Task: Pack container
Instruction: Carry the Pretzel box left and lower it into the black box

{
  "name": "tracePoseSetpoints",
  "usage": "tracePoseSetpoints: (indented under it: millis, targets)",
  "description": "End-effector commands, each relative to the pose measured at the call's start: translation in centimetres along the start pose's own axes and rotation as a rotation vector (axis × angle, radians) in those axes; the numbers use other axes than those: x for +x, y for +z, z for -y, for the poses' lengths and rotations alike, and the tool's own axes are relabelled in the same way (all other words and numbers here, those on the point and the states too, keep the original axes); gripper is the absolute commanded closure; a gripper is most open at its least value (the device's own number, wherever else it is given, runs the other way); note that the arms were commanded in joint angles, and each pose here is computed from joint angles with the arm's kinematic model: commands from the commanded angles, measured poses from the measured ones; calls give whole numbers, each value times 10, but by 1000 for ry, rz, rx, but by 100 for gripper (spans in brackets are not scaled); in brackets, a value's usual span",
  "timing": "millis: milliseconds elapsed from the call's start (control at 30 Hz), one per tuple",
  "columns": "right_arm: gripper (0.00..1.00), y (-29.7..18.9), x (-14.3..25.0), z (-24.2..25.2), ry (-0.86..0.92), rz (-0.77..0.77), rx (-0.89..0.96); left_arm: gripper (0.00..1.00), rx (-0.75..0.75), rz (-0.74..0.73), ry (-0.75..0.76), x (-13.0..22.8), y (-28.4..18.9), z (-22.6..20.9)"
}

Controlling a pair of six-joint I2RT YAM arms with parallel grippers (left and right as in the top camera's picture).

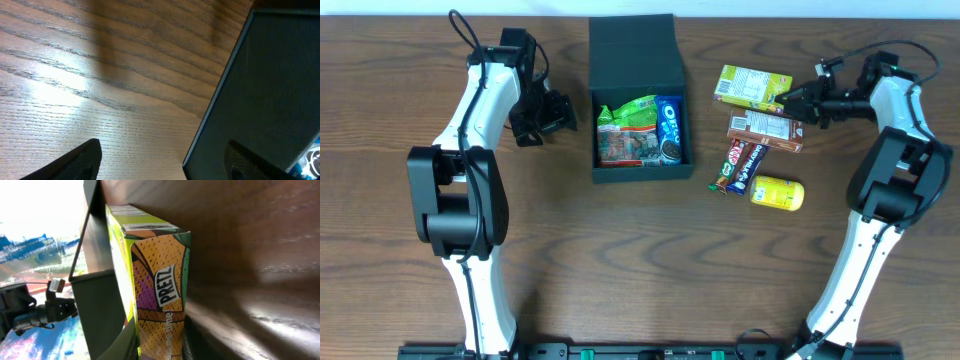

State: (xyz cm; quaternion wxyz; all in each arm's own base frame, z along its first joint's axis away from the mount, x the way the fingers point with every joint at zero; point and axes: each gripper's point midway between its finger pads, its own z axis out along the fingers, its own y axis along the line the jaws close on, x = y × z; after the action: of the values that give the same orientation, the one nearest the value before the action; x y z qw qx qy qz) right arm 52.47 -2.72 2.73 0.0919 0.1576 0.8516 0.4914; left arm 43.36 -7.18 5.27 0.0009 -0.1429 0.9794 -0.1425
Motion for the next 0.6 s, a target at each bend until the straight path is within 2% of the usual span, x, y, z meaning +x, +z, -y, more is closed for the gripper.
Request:
tracePoseSetpoints:
  millis: [0, 367, 567]
  targets:
    - [80, -24, -5, -56, -112, 46, -63, 21, 1, -14, 11, 3, 2, -2]
    - [80, -61, 3, -143, -260, 92, -209, 21, -6, -10, 26, 2, 2, -3]
    - [80, -55, 20, -182, -347, 68, -228, 21, -6, -10, 35, 2, 2, -3]
